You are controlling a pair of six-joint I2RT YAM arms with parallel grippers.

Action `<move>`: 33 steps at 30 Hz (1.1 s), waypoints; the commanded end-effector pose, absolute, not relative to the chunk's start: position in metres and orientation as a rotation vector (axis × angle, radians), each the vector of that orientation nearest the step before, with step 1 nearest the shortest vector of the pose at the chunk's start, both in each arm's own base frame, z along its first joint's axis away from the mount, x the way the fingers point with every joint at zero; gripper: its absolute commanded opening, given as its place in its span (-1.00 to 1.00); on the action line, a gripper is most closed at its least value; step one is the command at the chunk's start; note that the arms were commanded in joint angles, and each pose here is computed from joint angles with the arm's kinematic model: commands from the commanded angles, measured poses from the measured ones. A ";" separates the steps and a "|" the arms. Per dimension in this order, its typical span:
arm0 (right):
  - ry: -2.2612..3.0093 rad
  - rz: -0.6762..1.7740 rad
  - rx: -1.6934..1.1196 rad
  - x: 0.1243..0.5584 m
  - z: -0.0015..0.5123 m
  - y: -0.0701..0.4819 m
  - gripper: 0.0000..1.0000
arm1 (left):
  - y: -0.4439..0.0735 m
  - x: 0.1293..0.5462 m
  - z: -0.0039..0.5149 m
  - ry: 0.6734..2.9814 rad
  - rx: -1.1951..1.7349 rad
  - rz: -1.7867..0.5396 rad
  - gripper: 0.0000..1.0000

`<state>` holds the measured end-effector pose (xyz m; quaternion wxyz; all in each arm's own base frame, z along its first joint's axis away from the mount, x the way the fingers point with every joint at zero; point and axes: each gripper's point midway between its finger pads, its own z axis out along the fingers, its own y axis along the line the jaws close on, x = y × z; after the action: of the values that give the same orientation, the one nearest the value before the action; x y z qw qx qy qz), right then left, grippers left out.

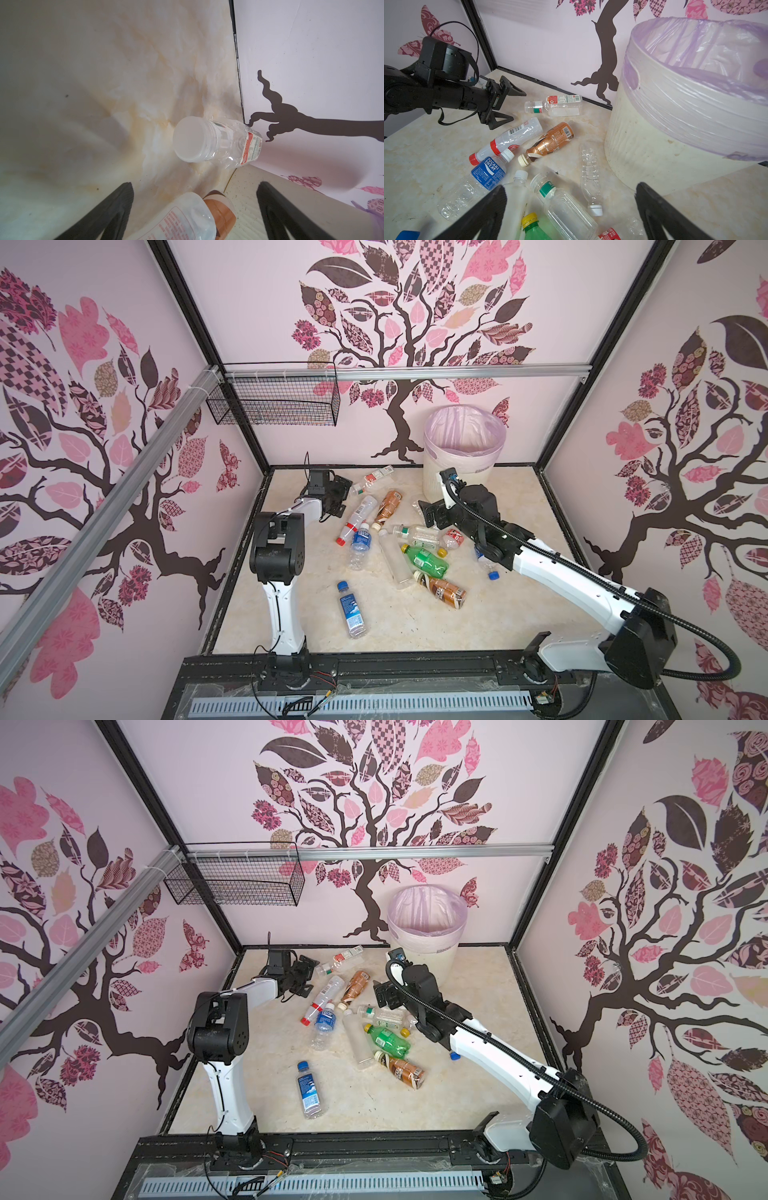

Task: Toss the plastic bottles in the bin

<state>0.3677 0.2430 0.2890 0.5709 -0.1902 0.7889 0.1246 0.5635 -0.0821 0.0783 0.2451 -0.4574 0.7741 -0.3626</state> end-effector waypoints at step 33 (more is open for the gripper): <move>1.854 0.285 -0.446 0.386 0.279 0.259 0.99 | -0.083 0.598 0.043 2.138 -1.203 -0.980 0.55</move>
<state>0.3817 0.2518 0.2702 0.5622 -0.1963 0.7955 0.1121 0.5923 -0.0882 0.0529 0.2427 -0.4431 0.7779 -0.3737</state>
